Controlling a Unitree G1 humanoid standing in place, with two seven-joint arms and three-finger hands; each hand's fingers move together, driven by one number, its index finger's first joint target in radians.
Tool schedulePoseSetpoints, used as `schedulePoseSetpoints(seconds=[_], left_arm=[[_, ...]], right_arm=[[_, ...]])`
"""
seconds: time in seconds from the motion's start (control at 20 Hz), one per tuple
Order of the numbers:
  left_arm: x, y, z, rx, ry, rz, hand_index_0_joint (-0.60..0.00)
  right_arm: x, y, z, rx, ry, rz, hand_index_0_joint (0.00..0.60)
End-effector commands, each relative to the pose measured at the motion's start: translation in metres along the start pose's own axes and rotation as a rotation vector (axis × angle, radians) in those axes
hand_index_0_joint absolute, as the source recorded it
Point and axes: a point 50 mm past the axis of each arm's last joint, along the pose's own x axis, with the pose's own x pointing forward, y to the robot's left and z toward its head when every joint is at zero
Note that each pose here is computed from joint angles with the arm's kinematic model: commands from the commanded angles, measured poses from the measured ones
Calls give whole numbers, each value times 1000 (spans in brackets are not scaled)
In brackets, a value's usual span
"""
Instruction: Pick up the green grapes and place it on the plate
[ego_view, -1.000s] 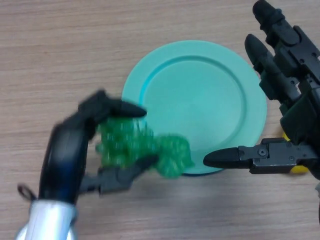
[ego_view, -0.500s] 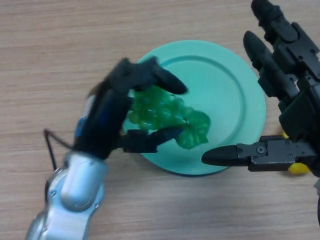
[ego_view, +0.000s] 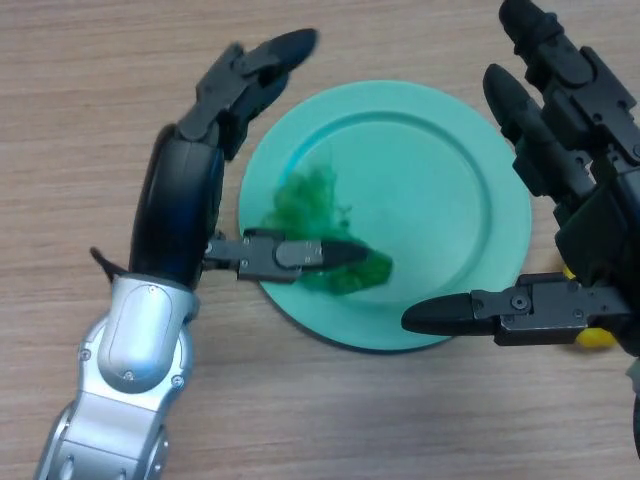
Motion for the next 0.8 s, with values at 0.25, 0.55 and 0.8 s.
schedulePoseSetpoints(seconds=[0.25, 0.55, 0.8], left_arm=[[-3, 12, 37, 19, -206, 39, 0], [-11, 29, 57, 48, -206, 58, 0], [-15, 41, 62, 27, -183, 77, 0]], right_arm=[[-3, -3, 25, -54, -200, -18, 0], [-3, -5, 23, -61, -181, -25, 0], [-2, -10, 20, -108, -184, -34, 0]])
